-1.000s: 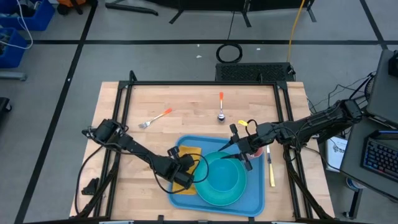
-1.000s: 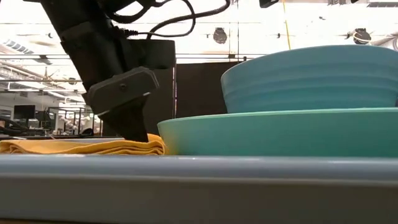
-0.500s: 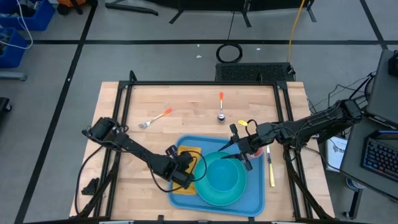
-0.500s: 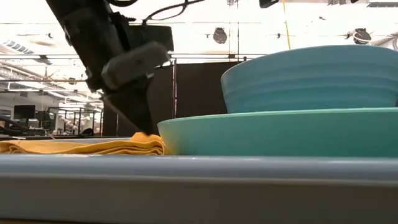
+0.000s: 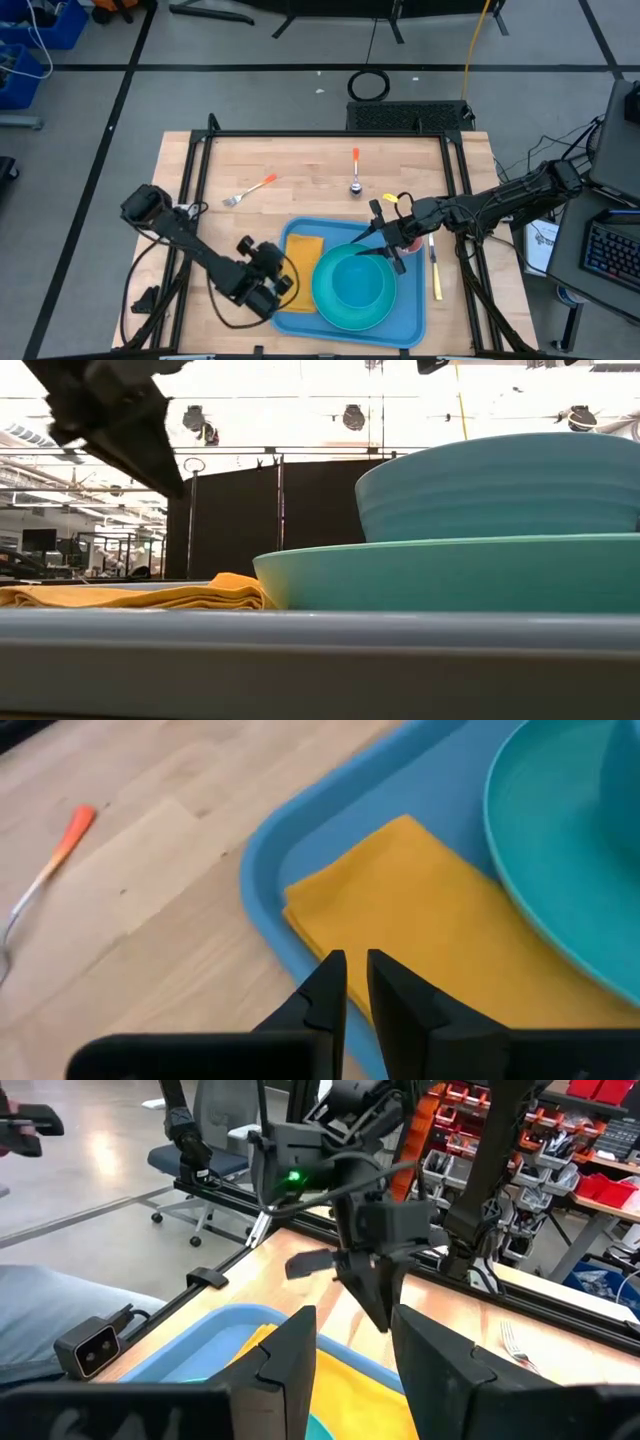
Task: Set up tray
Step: Adjust the blue serving tray
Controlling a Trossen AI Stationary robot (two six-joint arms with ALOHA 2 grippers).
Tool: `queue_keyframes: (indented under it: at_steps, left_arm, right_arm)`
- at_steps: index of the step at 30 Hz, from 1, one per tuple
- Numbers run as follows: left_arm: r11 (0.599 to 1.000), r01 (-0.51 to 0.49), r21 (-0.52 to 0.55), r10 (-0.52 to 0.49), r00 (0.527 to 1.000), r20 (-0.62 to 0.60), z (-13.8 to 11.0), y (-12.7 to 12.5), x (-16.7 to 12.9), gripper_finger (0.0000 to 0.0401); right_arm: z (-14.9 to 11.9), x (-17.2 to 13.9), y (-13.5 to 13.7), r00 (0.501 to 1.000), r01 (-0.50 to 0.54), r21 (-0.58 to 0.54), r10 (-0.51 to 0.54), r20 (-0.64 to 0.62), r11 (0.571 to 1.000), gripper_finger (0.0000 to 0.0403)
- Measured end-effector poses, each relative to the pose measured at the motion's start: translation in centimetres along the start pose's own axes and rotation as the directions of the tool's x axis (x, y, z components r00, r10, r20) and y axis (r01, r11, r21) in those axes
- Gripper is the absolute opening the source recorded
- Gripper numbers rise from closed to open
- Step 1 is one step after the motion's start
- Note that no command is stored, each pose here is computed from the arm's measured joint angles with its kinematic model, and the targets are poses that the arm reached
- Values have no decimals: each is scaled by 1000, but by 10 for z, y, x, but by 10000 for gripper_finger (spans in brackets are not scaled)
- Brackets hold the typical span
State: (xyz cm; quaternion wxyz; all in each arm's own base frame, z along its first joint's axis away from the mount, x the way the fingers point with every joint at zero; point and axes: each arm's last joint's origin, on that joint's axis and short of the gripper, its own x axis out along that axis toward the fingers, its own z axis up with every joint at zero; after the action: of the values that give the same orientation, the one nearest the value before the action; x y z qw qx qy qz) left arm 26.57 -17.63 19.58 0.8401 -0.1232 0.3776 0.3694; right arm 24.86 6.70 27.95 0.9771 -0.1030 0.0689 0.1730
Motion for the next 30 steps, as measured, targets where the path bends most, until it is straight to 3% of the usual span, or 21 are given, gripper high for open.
queue_keyframes:
  at_steps: [7, 10, 13, 18, 20, 25, 30]
  left_arm:
    - [990, 60, -127, -60, 998, 4, -26, 22, -19, 28]
    - [962, 132, -240, -126, 991, 42, -40, 37, -23, 6]
    - [920, 254, -299, -239, 967, 87, -50, 52, -29, 10]
    - [797, 492, -350, -469, 870, 156, -64, 71, -26, 9]
    - [720, 577, -384, -555, 812, 180, -73, 75, -17, 4]
    - [540, 679, -497, -672, 703, 231, -91, 92, 5, 8]
    - [501, 665, -554, -672, 702, 234, -100, 104, 17, 5]
  right_arm:
    - [0, 0, 0, 1000, 0, 0, 0, 1, 1000, 125]
    - [0, 0, 0, 1000, 0, 0, 0, 2, 1000, 125]
    - [1, 0, 0, 1000, 1, 0, -1, 8, 1000, 125]
    - [2, 0, 0, 1000, 3, -2, -3, 16, 1000, 125]
    - [2, 0, 0, 1000, 4, -3, -4, 20, 1000, 125]
    - [2, 0, 0, 1000, 4, -2, -4, 22, 1000, 125]
    - [2, 0, 0, 1000, 3, -2, -3, 18, 1000, 125]
